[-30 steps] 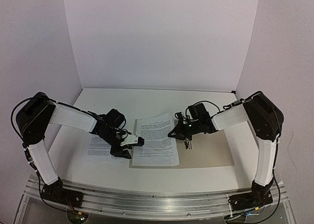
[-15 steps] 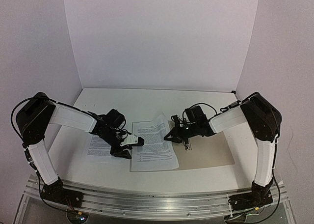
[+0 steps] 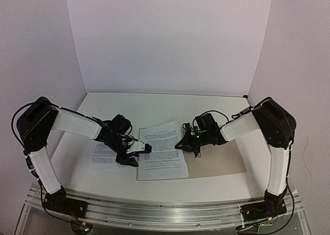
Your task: Put the files into the folder
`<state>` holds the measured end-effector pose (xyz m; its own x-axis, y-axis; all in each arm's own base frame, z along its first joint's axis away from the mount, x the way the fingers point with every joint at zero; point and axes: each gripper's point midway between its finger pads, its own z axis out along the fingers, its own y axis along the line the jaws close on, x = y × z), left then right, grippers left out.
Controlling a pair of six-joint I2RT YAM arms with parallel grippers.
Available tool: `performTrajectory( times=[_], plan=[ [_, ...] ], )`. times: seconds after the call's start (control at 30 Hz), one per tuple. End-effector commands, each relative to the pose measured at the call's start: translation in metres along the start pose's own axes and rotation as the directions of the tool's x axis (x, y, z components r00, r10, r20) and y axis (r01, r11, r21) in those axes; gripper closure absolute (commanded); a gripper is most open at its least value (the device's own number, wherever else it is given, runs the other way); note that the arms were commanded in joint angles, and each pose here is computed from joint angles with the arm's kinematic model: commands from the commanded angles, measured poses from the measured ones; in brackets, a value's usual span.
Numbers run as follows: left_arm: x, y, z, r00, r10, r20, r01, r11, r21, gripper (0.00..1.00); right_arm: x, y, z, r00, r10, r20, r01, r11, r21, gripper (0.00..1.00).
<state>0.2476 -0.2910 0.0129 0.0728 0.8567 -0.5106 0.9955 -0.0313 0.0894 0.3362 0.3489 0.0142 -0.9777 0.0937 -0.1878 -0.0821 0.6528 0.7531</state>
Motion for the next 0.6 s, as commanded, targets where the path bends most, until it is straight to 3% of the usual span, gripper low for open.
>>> performTrajectory(
  times=[0.0,0.07,0.2,0.43,0.57],
  plan=[
    [0.017,-0.011,0.002,0.998,0.014,-0.055,-0.014,1.0,0.014,0.51,-0.005,0.005,-0.01,0.999,0.011,0.037,-0.012,0.999,0.029,1.0],
    [0.02,-0.013,0.0,0.998,0.016,-0.063,-0.015,1.0,0.02,0.52,-0.004,0.004,-0.01,1.0,0.006,0.027,-0.007,0.999,0.038,0.91],
    [0.02,-0.011,-0.007,0.998,0.005,-0.068,-0.004,1.0,0.018,0.54,-0.001,0.002,-0.01,1.0,-0.001,0.007,0.001,0.998,0.061,0.87],
    [-0.017,0.005,-0.032,0.999,-0.011,0.031,0.011,1.0,-0.002,0.53,0.002,0.003,-0.015,1.0,0.004,-0.025,-0.002,0.994,0.113,0.75],
    [-0.002,-0.002,-0.026,1.0,-0.007,-0.004,0.007,1.0,0.002,0.54,0.003,-0.002,-0.024,0.999,0.02,-0.038,-0.012,0.98,0.197,0.68]
  ],
)
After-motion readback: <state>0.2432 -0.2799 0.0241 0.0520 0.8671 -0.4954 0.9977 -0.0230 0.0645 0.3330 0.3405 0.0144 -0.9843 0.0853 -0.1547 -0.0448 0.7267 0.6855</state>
